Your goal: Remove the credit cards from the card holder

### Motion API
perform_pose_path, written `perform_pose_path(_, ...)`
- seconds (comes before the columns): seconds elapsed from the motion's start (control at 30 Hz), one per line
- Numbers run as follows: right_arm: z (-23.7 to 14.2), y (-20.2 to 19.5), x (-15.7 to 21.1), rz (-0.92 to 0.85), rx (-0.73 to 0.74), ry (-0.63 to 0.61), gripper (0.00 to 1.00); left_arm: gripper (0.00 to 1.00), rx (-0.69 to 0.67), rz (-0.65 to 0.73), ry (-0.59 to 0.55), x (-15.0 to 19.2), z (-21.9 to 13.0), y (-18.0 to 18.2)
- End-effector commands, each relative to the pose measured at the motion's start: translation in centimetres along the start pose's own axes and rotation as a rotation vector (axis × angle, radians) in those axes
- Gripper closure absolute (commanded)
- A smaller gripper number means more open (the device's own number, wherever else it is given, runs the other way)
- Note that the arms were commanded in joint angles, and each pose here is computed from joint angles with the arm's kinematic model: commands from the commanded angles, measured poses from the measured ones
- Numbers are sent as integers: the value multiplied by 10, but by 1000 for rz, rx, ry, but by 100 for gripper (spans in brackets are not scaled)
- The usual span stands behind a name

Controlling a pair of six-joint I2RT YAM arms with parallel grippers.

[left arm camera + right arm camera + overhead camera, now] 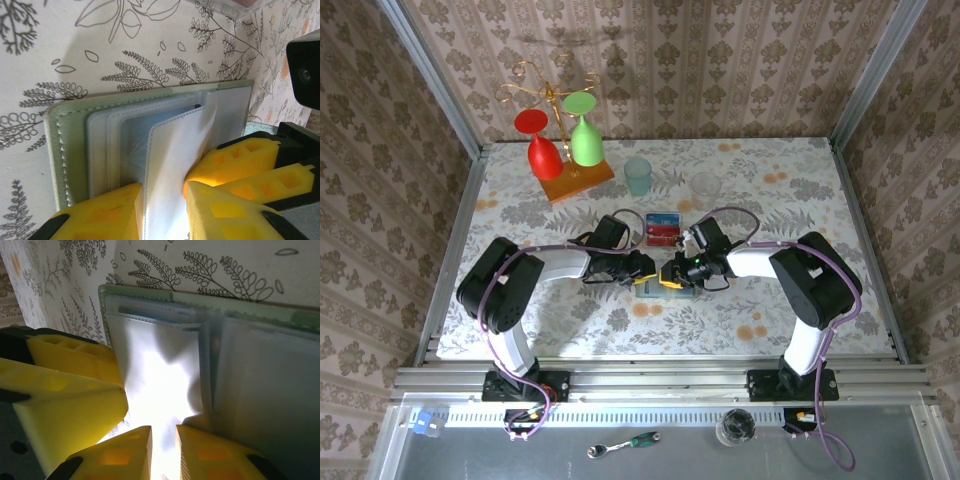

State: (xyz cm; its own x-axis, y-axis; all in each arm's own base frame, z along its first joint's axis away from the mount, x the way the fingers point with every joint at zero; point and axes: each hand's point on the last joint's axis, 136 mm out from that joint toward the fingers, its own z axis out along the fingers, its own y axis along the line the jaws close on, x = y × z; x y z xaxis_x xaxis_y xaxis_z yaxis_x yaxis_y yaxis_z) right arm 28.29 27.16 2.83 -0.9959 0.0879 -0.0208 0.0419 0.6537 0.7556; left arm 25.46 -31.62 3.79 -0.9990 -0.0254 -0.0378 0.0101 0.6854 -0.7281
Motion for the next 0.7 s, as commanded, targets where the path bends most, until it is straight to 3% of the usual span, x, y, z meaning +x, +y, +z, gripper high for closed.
perform_pose_path(0.0, 3, -5, 5, 29, -16, 26, 79, 73, 4, -5, 22, 3, 3, -6)
perform_pose_path(0.2, -1, 2, 4, 24, -36, 19, 78, 79, 10, 1, 15, 2, -1, -12)
perform_pose_path(0.4, -21, 24, -4, -10, -52, -34, 74, 78, 22, 8, -2, 0, -8, -22)
perform_pose_path(0.67, -58, 32, -11, -53, 32, -135, 73, 77, 34, 49, -4, -1, -16, -43)
